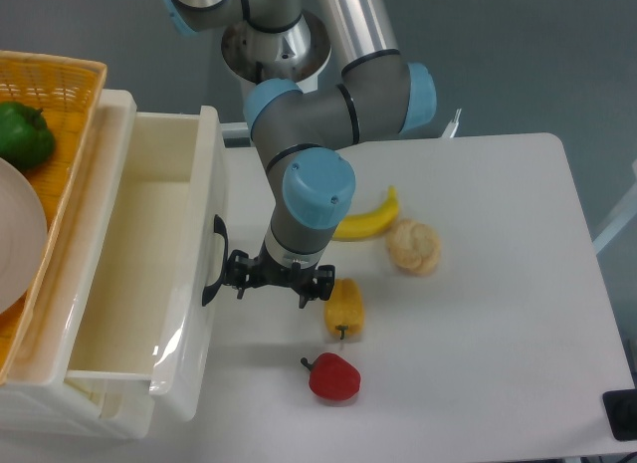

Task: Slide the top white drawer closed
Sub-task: 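Push the drawer front with the gripper to slide it shut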

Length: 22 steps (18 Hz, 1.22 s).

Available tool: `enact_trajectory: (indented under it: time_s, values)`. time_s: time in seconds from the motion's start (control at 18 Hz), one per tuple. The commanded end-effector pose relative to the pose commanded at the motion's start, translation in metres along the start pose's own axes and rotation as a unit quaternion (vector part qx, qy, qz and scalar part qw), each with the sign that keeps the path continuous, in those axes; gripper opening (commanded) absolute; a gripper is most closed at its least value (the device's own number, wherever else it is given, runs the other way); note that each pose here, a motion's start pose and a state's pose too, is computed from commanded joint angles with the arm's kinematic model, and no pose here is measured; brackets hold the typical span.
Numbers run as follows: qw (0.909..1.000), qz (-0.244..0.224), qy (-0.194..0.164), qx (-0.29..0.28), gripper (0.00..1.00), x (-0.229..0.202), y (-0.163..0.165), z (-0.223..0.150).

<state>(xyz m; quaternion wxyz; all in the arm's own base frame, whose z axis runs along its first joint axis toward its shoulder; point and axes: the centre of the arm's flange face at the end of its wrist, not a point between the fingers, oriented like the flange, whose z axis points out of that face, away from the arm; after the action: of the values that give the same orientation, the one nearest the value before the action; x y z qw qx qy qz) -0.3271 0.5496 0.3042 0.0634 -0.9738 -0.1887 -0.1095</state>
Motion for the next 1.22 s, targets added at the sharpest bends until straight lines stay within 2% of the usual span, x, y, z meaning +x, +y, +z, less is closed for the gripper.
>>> enact_trajectory:
  time_s: [0.61, 1.22]
  values:
    - [1.0000, -0.001, 0.002, 0.003, 1.00, 0.026, -0.005, -0.001]
    - [0.9996, 0.027, 0.001, -0.004, 1.00, 0.063, -0.010, 0.009]
